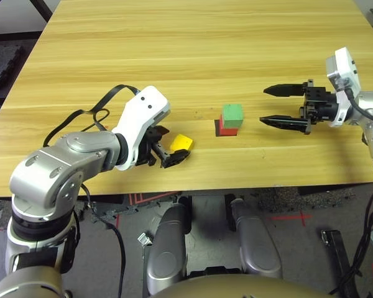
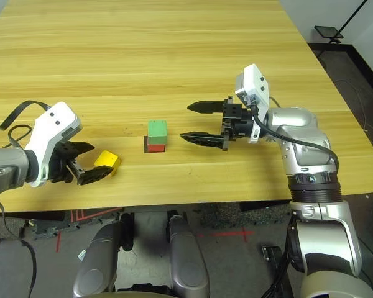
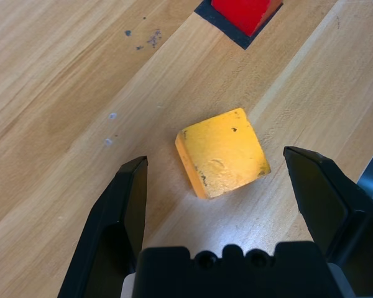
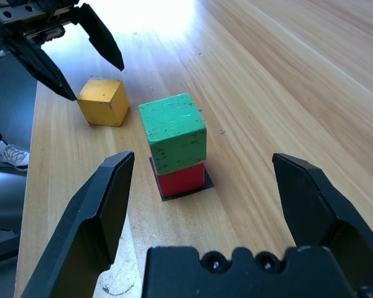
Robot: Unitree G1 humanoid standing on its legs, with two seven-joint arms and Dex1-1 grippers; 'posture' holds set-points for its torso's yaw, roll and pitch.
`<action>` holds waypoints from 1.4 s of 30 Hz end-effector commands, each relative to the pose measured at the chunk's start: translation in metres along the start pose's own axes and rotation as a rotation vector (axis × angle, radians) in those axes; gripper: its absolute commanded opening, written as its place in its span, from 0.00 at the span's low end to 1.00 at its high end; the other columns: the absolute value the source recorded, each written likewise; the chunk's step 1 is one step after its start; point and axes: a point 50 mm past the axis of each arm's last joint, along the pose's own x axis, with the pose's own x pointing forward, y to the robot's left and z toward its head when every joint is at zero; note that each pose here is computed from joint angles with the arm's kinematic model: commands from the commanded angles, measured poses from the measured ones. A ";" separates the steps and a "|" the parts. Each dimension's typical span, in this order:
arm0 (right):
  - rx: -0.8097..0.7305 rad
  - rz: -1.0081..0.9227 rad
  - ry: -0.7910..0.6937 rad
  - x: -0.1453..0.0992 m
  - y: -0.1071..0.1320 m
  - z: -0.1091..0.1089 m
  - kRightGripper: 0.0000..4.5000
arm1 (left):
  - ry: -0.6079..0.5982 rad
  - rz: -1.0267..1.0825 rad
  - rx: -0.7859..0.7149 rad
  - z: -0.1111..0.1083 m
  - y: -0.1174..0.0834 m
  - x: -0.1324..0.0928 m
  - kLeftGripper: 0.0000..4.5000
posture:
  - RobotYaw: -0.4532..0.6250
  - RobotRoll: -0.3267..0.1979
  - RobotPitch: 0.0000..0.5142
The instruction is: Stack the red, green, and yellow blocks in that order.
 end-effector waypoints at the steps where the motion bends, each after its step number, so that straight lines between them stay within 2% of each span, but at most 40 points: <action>1: -0.014 0.014 0.007 0.002 0.000 0.001 1.00 | 0.028 -0.021 -0.011 -0.001 -0.004 0.007 0.99 | 0.75 1.00 0.53; 14: -0.030 0.018 0.008 0.000 -0.001 0.007 1.00 | 0.041 -0.010 -0.008 -0.001 -0.005 0.022 0.99 | 0.74 0.96 0.54; 18: -0.032 0.014 0.009 -0.001 -0.002 0.008 1.00 | 0.066 -0.012 0.003 -0.004 -0.004 0.023 0.80 | 0.73 0.95 0.54; 22: -0.032 0.012 0.010 -0.002 -0.001 0.008 1.00 | 0.069 -0.020 0.005 -0.005 -0.004 0.025 0.47 | 0.73 0.94 0.54; 23: -0.032 0.012 0.010 -0.002 -0.001 0.008 1.00 | 0.071 -0.019 0.010 -0.005 -0.004 0.025 0.42 | 0.73 0.94 0.54; 32: -0.037 0.002 0.022 -0.007 -0.001 0.011 1.00 | 0.039 -0.033 0.056 0.000 -0.001 0.030 0.42 | 0.71 0.90 0.54; 38: -0.039 -0.002 0.028 -0.007 -0.003 0.010 1.00 | -0.102 0.019 0.124 0.032 0.025 0.033 0.42 | 0.71 0.90 0.53; 42: -0.040 0.002 0.030 -0.007 -0.003 0.010 1.00 | -0.165 0.048 0.176 0.046 0.044 0.026 0.42 | 0.71 0.88 0.50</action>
